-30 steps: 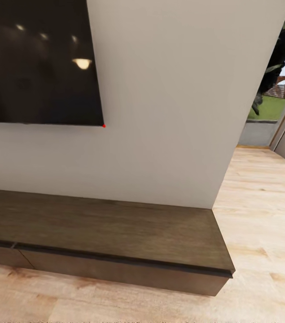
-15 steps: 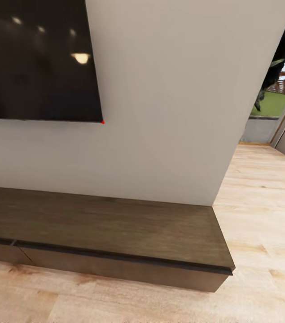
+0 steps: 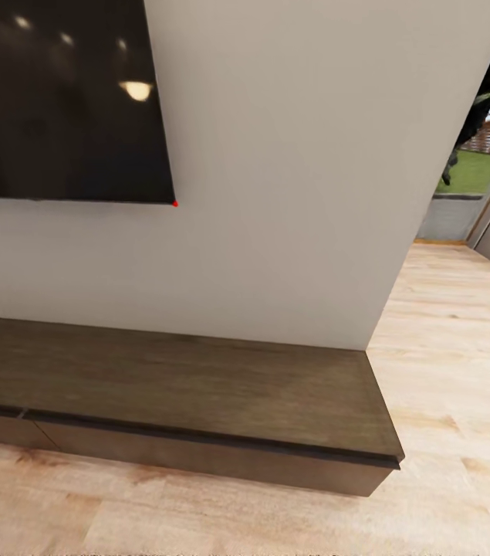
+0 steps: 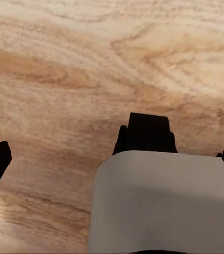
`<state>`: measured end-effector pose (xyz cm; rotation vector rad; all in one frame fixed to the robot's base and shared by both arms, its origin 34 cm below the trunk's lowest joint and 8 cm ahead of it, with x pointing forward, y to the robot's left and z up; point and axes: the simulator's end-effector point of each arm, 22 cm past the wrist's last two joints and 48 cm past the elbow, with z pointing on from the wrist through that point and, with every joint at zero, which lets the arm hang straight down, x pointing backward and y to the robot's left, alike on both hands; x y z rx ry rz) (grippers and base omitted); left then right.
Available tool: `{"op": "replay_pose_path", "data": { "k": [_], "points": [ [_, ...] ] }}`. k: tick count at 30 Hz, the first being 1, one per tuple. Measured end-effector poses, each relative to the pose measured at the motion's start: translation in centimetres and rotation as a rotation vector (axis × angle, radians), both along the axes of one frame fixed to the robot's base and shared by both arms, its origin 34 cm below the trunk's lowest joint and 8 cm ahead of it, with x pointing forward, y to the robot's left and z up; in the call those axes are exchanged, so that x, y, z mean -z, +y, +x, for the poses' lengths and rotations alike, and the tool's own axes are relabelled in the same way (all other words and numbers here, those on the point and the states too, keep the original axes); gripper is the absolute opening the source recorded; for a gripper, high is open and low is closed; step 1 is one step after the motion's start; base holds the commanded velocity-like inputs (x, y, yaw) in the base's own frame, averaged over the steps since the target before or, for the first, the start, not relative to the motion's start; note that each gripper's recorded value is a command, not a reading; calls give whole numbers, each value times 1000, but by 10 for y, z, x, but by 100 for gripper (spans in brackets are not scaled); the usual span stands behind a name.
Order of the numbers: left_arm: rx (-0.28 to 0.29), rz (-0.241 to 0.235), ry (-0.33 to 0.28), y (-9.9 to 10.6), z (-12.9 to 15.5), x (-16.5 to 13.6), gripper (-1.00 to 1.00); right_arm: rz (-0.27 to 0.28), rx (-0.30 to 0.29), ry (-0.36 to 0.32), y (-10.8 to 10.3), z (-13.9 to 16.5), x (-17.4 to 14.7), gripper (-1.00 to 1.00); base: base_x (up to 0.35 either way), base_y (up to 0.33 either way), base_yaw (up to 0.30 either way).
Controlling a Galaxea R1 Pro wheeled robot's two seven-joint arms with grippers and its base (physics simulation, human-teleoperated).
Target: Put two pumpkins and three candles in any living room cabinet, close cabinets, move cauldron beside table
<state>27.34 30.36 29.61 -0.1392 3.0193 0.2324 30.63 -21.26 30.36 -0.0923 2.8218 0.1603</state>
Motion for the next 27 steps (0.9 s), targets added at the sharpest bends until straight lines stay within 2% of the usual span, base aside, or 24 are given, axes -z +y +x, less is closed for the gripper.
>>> {"op": "replay_pose_path", "data": {
  "k": [27],
  "points": [
    [0, 0, 39, 0, -15, 6, 100, -8, 4, 70, -6, -26, 9, 100, 0, 0, 0]
  ]
}}
